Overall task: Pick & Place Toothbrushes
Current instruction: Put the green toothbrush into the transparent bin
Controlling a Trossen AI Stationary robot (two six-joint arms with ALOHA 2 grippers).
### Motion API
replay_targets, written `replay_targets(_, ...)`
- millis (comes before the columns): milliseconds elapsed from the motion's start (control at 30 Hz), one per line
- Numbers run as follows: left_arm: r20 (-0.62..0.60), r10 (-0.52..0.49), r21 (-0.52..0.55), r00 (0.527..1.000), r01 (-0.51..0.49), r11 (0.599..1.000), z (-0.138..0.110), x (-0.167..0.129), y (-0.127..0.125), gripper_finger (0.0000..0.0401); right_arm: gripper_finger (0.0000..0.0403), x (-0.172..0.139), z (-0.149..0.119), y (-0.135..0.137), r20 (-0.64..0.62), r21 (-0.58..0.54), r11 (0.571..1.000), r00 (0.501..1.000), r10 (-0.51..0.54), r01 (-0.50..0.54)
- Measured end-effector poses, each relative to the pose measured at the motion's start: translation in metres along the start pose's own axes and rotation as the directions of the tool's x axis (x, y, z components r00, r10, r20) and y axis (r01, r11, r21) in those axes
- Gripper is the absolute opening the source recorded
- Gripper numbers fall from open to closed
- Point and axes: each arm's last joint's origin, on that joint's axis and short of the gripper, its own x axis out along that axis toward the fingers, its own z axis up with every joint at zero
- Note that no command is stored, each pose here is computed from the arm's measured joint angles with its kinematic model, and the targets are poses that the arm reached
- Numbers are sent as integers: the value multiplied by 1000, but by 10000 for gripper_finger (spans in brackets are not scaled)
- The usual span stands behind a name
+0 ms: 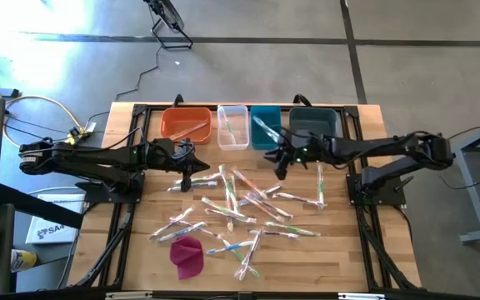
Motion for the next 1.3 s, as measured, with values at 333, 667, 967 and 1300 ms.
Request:
replay_targets(333,-1,0,3,1000,0,1000,0,0,0,1,59,-35,-17,-1,130,18,997,989,76,-79)
replay_targets(667,0,1,3,1000,-1,1000,0,0,0,1,59,-35,-26,0,102,-51,995,991,90,-85)
replay_targets(967,0,1,3,1000,-1,1000,0,0,0,1,59,-35,-26,-1,104,-51,996,991,81,-76)
replay_targets(1300,0,1,3,1000,-1,1000,0,0,0,1,59,-35,-23,1,122,-55,992,985,119,-113)
